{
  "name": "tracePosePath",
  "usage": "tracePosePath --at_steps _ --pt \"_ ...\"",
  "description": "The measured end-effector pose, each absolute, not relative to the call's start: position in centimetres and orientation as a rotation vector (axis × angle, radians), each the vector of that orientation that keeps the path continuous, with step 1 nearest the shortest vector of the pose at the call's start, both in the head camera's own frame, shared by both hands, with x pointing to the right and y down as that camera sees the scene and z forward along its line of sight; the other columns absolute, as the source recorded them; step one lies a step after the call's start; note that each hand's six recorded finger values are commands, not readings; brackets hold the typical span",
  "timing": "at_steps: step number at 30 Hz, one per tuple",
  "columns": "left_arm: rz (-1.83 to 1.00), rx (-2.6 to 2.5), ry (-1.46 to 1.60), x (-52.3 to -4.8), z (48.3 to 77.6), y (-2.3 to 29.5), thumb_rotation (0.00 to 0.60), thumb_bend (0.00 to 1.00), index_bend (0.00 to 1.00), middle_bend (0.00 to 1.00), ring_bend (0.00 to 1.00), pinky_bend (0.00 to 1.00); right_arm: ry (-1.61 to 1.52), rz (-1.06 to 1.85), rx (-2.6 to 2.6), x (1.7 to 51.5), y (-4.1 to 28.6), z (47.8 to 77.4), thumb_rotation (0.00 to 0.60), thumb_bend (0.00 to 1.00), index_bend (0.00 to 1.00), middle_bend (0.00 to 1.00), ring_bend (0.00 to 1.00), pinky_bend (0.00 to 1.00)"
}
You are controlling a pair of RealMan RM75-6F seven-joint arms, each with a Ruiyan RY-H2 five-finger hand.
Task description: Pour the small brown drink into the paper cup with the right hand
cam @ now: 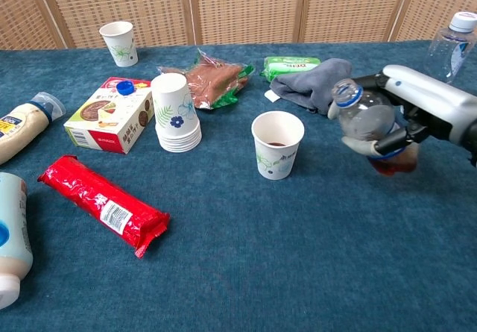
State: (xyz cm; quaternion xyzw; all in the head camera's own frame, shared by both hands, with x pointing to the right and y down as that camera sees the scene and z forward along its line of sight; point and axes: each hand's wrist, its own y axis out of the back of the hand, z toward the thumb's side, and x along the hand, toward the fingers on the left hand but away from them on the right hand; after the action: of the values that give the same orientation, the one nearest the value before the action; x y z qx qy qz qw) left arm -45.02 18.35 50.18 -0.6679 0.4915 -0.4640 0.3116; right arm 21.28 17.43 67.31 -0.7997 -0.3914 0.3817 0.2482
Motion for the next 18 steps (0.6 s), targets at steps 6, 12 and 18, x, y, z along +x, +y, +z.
tracePosePath --at_steps 6,12,18 --pt "-1.221 -1.766 1.300 -45.1 50.1 18.4 0.600 0.26 0.00 0.00 0.00 0.00 -1.003 1.067 -2.139 19.8 16.7 66.8 0.600 0.70 0.41 0.60 0.50 0.81" --pt "-1.217 -1.772 1.297 -45.1 50.1 18.4 0.600 0.26 0.00 0.00 0.00 0.00 -0.929 1.090 -2.074 19.0 16.1 66.6 0.600 0.69 0.41 0.60 0.50 0.81" --pt "-1.221 -1.778 1.295 -45.2 50.1 18.4 0.600 0.26 0.00 0.00 0.00 0.00 -0.874 1.115 -2.011 18.1 15.6 66.5 0.600 0.69 0.41 0.60 0.50 0.81"
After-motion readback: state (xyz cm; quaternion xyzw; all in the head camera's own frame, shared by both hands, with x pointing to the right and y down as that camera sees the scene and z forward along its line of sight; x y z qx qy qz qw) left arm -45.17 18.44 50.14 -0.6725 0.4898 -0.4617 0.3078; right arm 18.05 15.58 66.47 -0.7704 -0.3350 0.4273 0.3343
